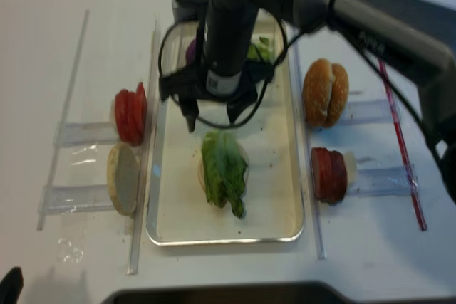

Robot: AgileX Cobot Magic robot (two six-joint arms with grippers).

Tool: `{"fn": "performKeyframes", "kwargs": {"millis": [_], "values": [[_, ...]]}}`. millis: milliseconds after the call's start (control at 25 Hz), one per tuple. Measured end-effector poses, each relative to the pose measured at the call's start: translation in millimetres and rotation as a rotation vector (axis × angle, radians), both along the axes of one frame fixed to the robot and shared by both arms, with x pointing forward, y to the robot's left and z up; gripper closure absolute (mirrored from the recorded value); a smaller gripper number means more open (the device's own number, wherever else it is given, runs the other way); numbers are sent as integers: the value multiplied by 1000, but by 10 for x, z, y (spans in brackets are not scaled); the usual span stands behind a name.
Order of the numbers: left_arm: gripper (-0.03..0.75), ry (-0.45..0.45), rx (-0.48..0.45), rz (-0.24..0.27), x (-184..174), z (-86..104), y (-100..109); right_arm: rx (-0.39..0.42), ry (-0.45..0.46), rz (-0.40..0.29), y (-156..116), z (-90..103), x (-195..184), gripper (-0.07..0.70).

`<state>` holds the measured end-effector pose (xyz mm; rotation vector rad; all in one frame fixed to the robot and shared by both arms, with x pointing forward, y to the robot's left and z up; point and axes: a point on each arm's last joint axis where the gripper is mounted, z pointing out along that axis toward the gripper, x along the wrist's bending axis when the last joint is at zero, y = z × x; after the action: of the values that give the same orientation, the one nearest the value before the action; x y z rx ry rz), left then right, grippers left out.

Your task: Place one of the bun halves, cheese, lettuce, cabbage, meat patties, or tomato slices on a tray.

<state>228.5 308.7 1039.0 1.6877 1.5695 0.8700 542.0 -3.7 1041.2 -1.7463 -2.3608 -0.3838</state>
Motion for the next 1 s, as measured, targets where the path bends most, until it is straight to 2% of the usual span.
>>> {"fn": "performKeyframes", "kwargs": {"millis": [360,600,760,1000], "values": [[361,0,1,0,0,0,0,20,-134,-87,-509,481,166,108],[361,0,1,0,0,0,0,-22,-203,-128,-933,665,166,108],[361,0,1,0,0,0,0,-85,-230,-187,-1378,720,119,108],[361,0,1,0,0,0,0,-140,-260,-320,-2122,840,-84,108]]}}
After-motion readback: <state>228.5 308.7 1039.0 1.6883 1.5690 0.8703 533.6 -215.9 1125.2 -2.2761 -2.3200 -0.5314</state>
